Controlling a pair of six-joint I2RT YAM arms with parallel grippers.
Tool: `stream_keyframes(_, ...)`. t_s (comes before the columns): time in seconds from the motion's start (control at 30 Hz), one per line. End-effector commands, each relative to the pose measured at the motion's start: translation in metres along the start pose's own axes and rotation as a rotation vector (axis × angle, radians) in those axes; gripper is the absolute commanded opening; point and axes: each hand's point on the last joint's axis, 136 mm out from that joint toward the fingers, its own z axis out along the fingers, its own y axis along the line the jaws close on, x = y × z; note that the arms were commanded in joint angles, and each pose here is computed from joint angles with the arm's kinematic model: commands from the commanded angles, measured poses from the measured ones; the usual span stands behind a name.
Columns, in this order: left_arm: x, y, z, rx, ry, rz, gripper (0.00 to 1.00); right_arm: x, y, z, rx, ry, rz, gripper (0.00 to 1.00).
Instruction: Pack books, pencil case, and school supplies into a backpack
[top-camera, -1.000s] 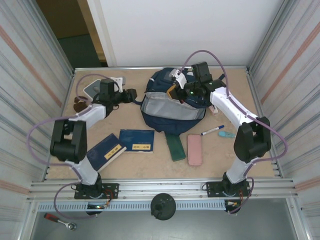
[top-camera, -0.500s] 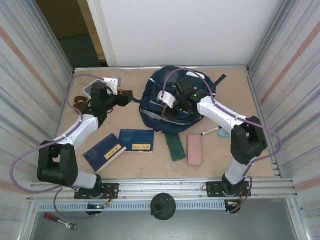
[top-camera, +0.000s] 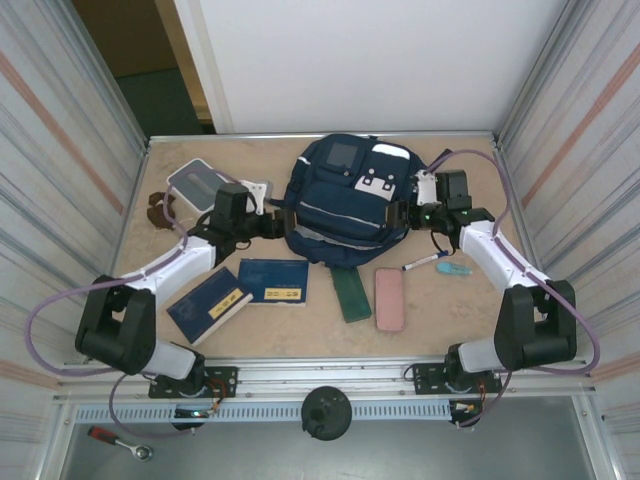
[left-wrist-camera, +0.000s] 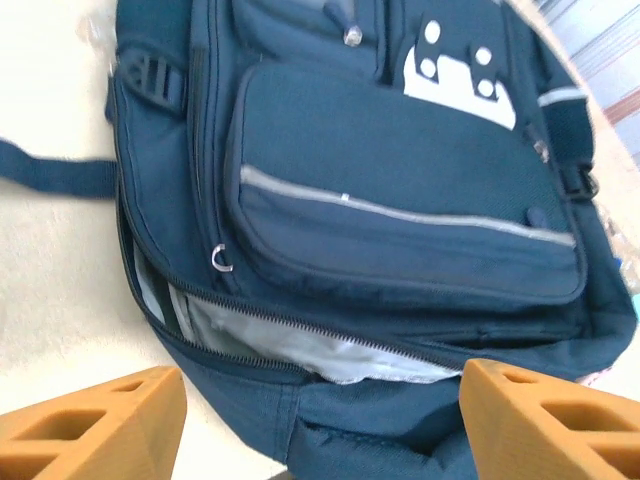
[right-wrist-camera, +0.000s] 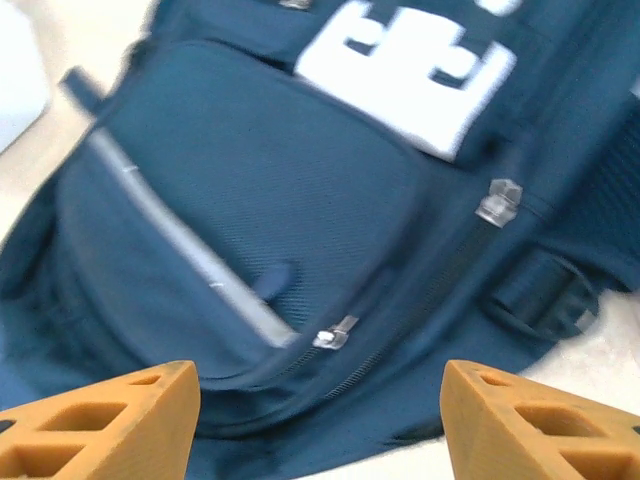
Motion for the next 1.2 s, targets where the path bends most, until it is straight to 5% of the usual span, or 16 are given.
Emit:
stream_keyframes(0.0, -0.003, -0.027, 0.006, 0.064, 0.029, 0.018, 0.74, 0.007, -0.022, 0.016, 0.067, -0.001, 0.211, 0.64)
stream_keyframes(0.33, 0.019, -0.036, 0.052, 0.112, 0.182, -0.016, 0.72, -0.015, -0.008, 0.081, -0.034, 0.049, 0.258, 0.61)
stream_keyframes(0.67, 0.028, -0.053, 0.052, 0.161, 0.199, -0.008, 0.71, -0.083, 0.027, 0.131, -0.139, 0.034, 0.203, 0.59)
stream_keyframes(0.9, 0.010, -0.066, 0.035, 0.153, 0.157, 0.059, 0.71, -0.097, 0.003, 0.084, 0.023, -0.015, 0.107, 0.61)
stream_keyframes(1.17, 0.000, -0.027, -0.008, -0.090, 0.024, 0.086, 0.74, -0.021, 0.023, 0.023, 0.159, 0.038, -0.068, 0.73)
